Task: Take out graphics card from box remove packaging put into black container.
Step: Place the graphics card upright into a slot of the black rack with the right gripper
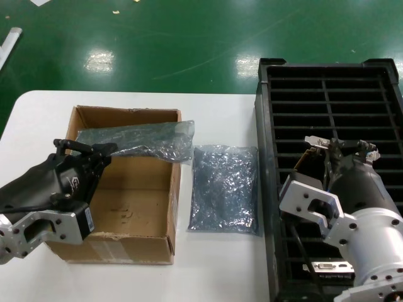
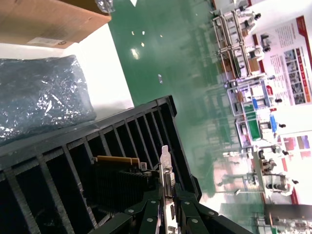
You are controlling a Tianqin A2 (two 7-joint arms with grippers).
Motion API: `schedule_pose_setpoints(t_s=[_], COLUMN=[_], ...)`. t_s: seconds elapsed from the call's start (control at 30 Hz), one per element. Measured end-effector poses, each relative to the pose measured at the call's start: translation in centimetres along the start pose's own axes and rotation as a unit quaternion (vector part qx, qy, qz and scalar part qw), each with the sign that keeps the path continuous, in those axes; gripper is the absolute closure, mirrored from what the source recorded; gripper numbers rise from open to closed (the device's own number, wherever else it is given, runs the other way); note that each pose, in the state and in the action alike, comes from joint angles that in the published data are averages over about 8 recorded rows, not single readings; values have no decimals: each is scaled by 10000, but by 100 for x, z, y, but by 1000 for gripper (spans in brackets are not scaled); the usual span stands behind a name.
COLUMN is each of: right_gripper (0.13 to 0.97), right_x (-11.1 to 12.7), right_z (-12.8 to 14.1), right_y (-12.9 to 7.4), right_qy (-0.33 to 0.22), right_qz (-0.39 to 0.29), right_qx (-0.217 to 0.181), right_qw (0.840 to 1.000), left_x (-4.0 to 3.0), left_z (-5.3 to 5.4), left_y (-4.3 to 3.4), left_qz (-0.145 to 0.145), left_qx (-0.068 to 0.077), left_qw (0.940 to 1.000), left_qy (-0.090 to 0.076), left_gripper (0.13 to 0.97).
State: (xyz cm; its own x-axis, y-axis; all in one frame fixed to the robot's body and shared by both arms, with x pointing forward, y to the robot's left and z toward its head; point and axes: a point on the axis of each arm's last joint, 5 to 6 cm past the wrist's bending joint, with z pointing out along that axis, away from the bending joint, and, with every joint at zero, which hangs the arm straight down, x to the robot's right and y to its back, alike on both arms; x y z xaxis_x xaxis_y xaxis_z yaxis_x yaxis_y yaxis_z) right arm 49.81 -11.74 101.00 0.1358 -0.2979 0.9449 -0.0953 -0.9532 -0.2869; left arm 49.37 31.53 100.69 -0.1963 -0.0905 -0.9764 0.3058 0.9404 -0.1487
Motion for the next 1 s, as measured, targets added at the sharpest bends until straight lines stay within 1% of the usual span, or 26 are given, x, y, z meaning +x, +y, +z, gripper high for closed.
schedule_pose_setpoints(t_s=[0.47, 0.77, 1.0], right_gripper=[926, 926, 926], right_x=[-60, -71, -136], right_z=[47, 174, 290], right_y=[118, 143, 151], right_qy=[-65, 99, 92], right_qz=[-332, -470, -494], right_qx=[153, 168, 202], right_qw=[9993, 9987, 9985], left_x=[0, 0, 0], left_z=[0, 0, 0], left_y=[0, 0, 0], left_qz=[0, 0, 0], left_qx=[0, 0, 0], left_qw=[10000, 10000, 10000], left_qy=[0, 0, 0], left_gripper=[959, 959, 959])
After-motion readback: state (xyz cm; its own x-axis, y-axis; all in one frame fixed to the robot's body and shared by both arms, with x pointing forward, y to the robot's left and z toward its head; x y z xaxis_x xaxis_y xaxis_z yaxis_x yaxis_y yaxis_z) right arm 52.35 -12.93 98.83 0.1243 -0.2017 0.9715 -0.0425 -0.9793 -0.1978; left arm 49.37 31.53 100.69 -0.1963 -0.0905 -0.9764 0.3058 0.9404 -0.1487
